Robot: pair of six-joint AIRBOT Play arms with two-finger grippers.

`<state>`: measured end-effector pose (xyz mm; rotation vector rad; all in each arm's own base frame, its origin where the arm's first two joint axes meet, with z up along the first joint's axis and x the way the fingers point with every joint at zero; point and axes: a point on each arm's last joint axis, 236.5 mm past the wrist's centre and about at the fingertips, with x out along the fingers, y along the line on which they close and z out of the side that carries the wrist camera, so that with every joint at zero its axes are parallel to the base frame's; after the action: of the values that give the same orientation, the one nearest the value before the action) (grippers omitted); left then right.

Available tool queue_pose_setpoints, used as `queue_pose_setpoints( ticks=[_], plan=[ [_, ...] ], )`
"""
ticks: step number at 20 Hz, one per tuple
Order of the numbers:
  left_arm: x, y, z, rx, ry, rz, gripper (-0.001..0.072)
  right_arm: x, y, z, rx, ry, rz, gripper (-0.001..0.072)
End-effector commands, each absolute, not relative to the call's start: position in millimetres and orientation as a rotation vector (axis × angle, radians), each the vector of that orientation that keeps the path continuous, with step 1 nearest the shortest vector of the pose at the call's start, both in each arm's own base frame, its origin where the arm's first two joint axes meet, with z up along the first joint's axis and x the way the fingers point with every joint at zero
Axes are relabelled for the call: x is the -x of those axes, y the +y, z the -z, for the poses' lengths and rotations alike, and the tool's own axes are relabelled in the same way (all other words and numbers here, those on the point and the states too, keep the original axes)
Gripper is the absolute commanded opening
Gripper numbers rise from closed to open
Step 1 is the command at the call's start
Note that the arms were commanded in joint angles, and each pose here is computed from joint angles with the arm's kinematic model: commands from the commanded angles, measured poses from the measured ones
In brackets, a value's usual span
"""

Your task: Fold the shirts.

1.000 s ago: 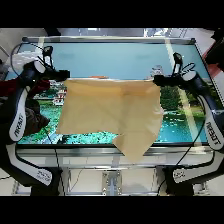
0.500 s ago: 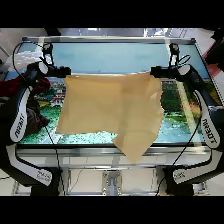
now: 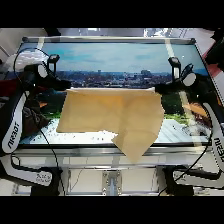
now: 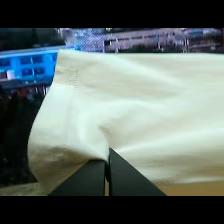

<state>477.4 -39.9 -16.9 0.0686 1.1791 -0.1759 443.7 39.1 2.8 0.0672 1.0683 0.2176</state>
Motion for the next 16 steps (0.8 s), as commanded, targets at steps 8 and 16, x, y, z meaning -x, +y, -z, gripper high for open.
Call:
queue_pose_setpoints(
  ticks=[8,16],
  plan=[
    [-421.9,-67.2,91.4,-0.128,1.412,0.240,0.0011,-394.7,46.8,64.8,-0.151,1.220,-0.208,0.0021],
    [-411.2,-28.5,-21.0,-0.076,1.232,0.164,0.0582,-340.6,27.0,8.2,-0.028,1.356,-0.238,0.0367]
  ],
)
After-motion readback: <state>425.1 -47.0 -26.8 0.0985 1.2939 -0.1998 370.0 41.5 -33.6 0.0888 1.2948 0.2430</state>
